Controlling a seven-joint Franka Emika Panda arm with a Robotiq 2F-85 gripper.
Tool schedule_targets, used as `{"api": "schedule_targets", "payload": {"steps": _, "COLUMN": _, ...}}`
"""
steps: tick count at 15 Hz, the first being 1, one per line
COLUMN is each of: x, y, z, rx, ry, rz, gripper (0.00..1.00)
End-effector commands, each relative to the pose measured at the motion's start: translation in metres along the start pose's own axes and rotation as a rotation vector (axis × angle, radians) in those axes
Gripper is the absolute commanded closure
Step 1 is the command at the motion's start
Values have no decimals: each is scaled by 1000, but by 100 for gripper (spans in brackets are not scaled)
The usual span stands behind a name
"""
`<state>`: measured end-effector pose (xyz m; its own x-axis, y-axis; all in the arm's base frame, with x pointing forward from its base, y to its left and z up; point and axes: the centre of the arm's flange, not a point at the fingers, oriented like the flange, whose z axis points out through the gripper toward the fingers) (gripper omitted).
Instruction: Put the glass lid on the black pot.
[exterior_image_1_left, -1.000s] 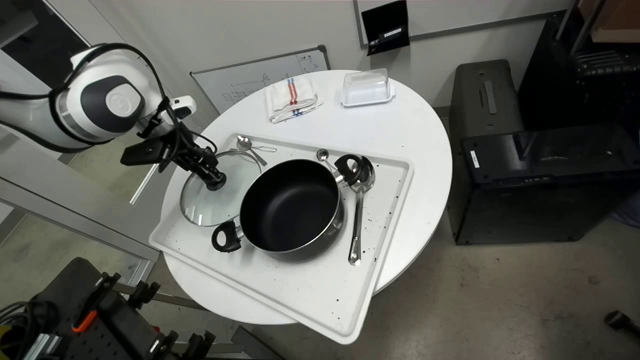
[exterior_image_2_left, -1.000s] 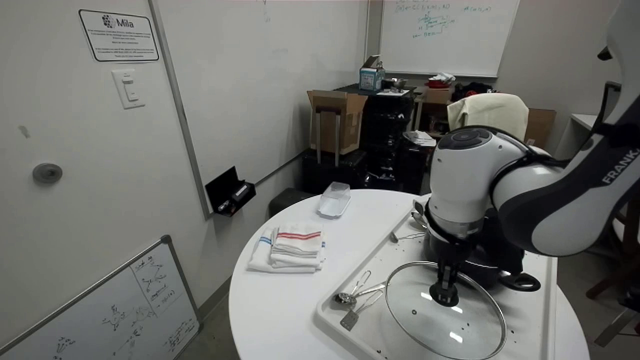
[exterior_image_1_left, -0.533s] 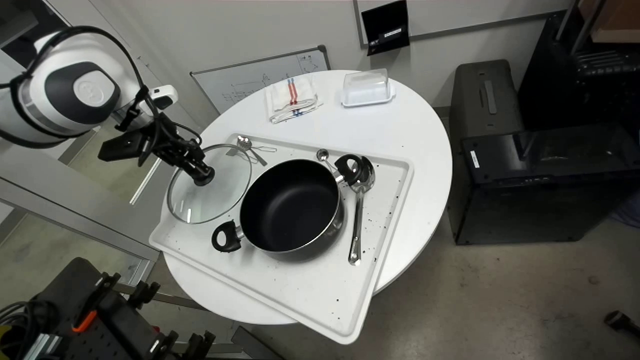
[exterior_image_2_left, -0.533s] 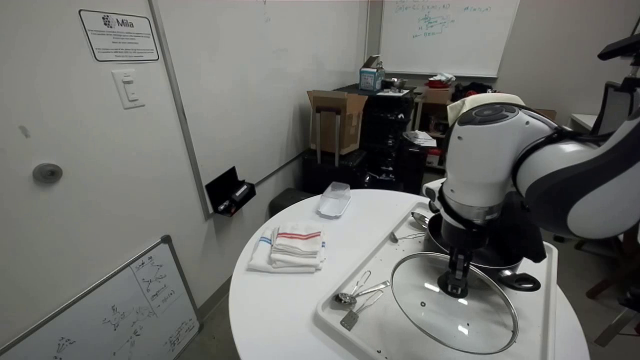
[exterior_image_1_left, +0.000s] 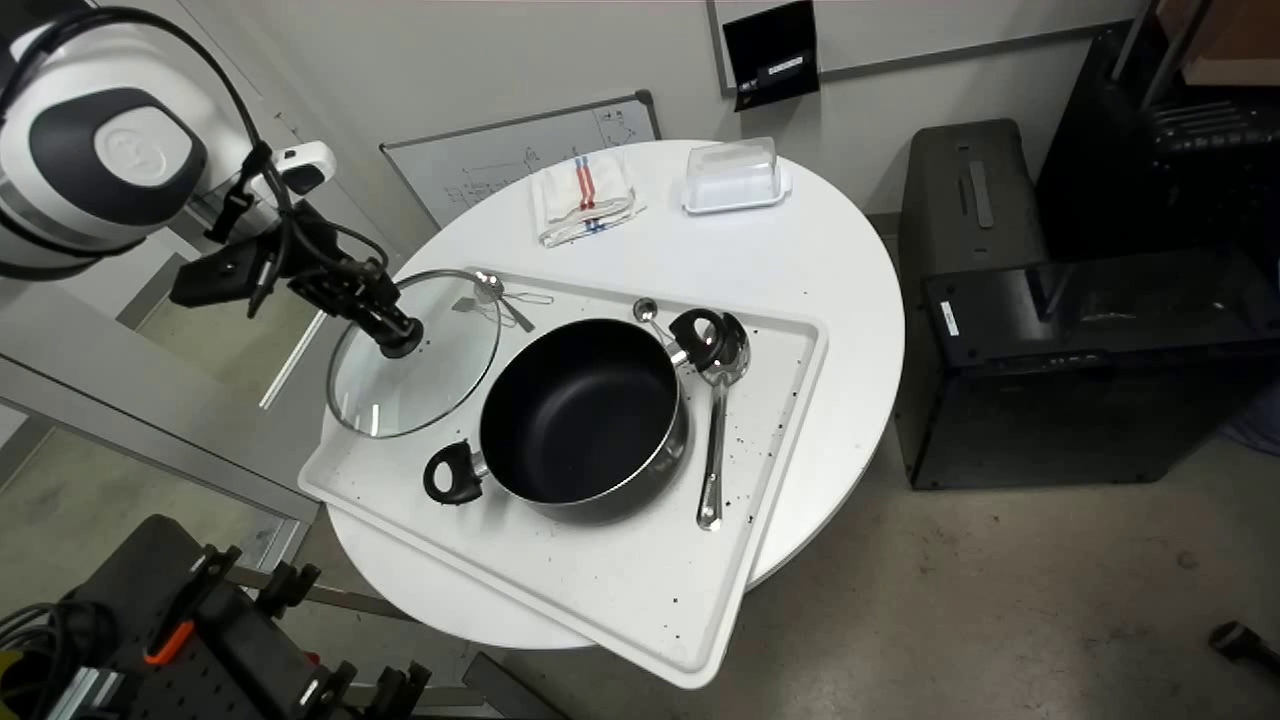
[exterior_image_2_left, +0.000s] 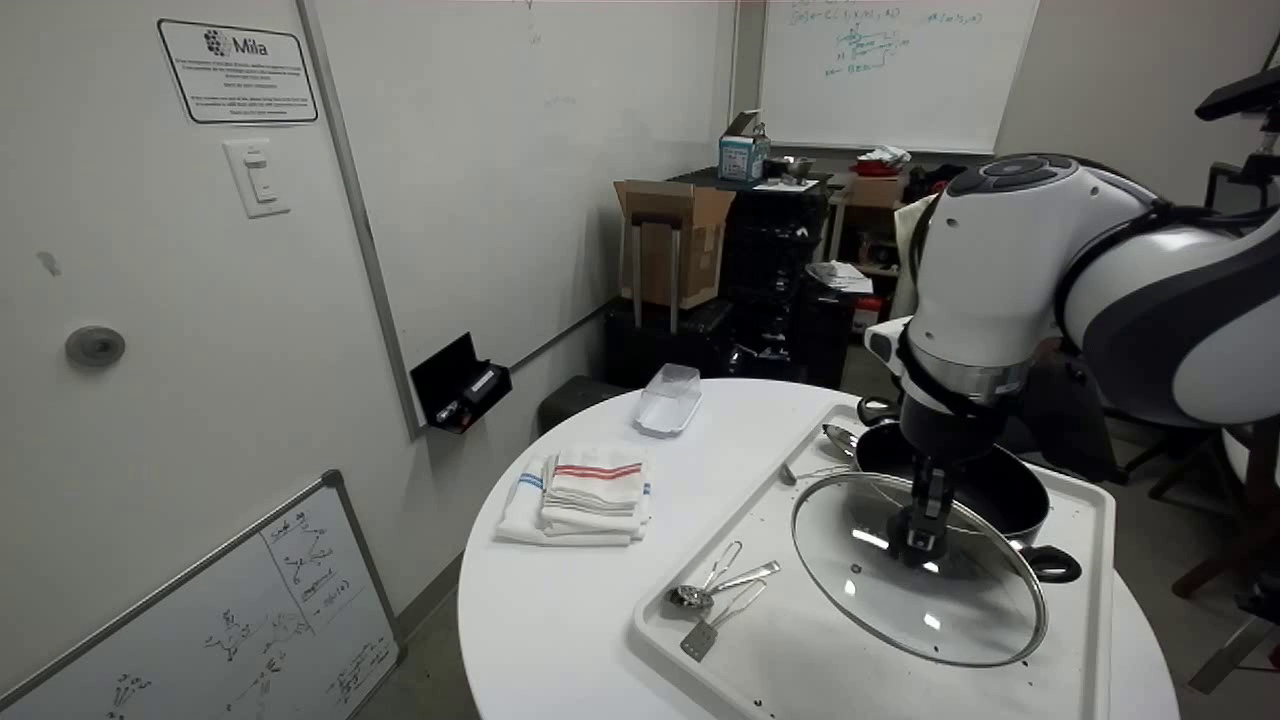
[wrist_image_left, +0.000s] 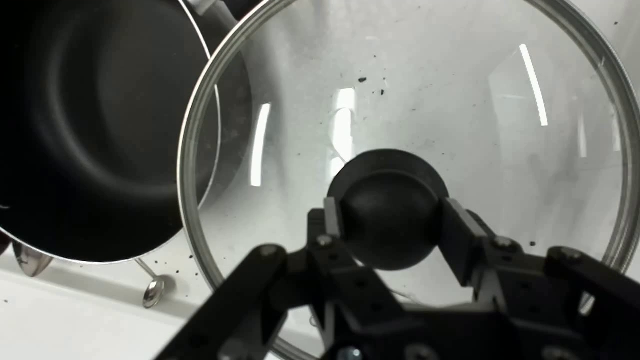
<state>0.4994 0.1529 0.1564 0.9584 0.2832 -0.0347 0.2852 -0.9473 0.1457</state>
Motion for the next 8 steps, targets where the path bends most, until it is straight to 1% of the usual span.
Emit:
{"api": "schedule_targets", "payload": {"steps": 1, "x": -4, "y": 29, "z": -17, "rx": -25, "ry": -5, "rz": 55, "gripper": 76}}
{"api": "schedule_targets", "payload": {"steps": 8, "x": -10, "y": 98, "z": -8, "rx": -37, "ry": -52, "rz": 192, "gripper": 76}}
